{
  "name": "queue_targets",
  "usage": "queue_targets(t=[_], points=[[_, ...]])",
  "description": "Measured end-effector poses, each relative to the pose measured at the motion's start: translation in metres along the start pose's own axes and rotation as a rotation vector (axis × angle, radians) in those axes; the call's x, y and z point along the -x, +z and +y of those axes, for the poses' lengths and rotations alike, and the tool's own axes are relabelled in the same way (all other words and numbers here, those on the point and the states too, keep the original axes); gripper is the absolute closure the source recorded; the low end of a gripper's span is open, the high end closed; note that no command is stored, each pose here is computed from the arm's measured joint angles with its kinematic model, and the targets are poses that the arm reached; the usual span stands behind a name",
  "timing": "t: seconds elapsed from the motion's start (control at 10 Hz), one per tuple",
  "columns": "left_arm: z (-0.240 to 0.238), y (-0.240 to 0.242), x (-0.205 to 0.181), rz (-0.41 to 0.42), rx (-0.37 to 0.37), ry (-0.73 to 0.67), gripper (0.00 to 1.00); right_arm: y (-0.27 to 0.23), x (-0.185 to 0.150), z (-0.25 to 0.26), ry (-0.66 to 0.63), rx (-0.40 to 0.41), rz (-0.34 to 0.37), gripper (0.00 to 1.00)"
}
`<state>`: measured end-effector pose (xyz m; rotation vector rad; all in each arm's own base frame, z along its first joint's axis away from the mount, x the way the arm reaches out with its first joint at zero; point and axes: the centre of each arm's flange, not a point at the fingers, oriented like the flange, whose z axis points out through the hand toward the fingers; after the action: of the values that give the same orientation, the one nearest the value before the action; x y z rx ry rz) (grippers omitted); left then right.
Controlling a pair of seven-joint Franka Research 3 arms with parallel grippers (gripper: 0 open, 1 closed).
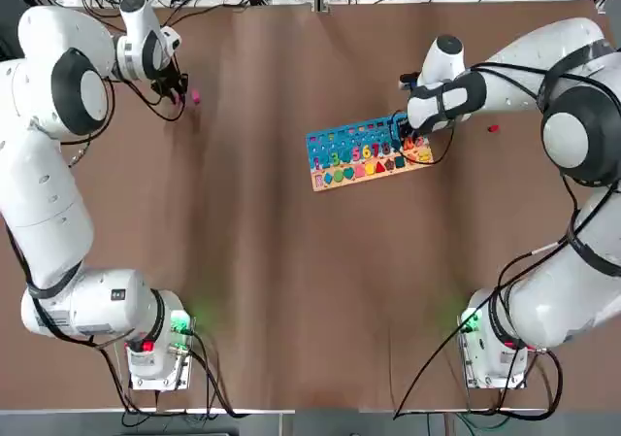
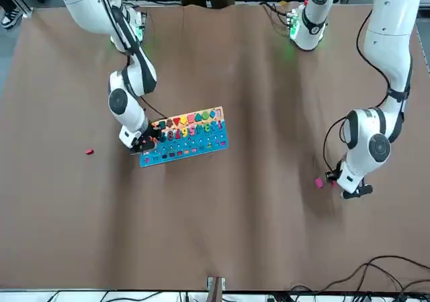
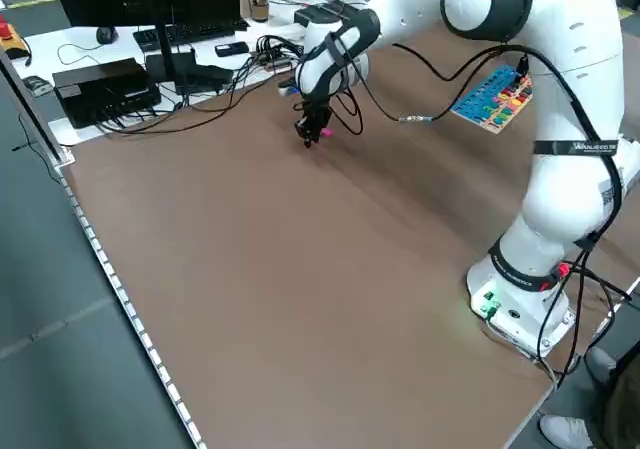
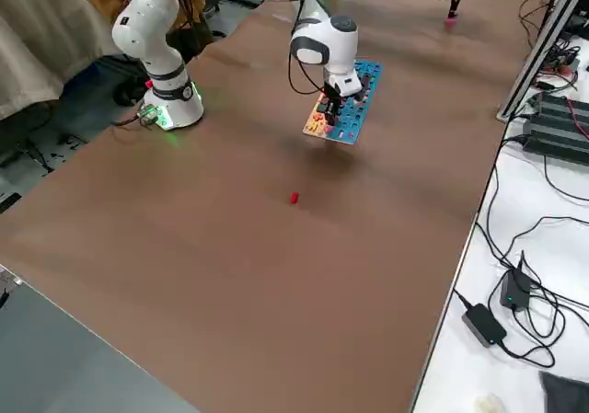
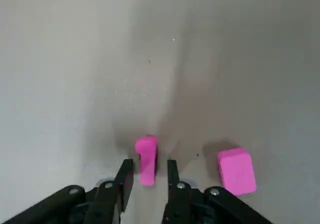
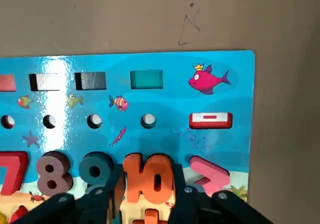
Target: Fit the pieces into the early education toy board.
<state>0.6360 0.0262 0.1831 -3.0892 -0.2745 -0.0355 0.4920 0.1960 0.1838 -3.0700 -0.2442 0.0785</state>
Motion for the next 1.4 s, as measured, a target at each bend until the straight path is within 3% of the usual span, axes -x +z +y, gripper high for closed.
queue_targets(t=[0.5,0.8,1.1,1.4], points=[[-0.001,-0.001,0.000,0.002,0.000,-0.001,0.72,0.001,0.001,0.000,0.000,0.000,0.007,0.57],[0.000,-0.001,0.000,0.002,0.000,-0.010,0.87,0.001,0.001,0.000,-0.002,0.000,0.006,0.58],[0.001,-0.009,-0.001,0.013,0.003,-0.022,0.87,0.001,0.001,0.001,-0.006,0.000,0.006,0.58],[0.021,-0.056,-0.005,0.077,0.034,-0.068,0.87,0.001,0.001,0.001,-0.007,0.000,0.007,0.58]])
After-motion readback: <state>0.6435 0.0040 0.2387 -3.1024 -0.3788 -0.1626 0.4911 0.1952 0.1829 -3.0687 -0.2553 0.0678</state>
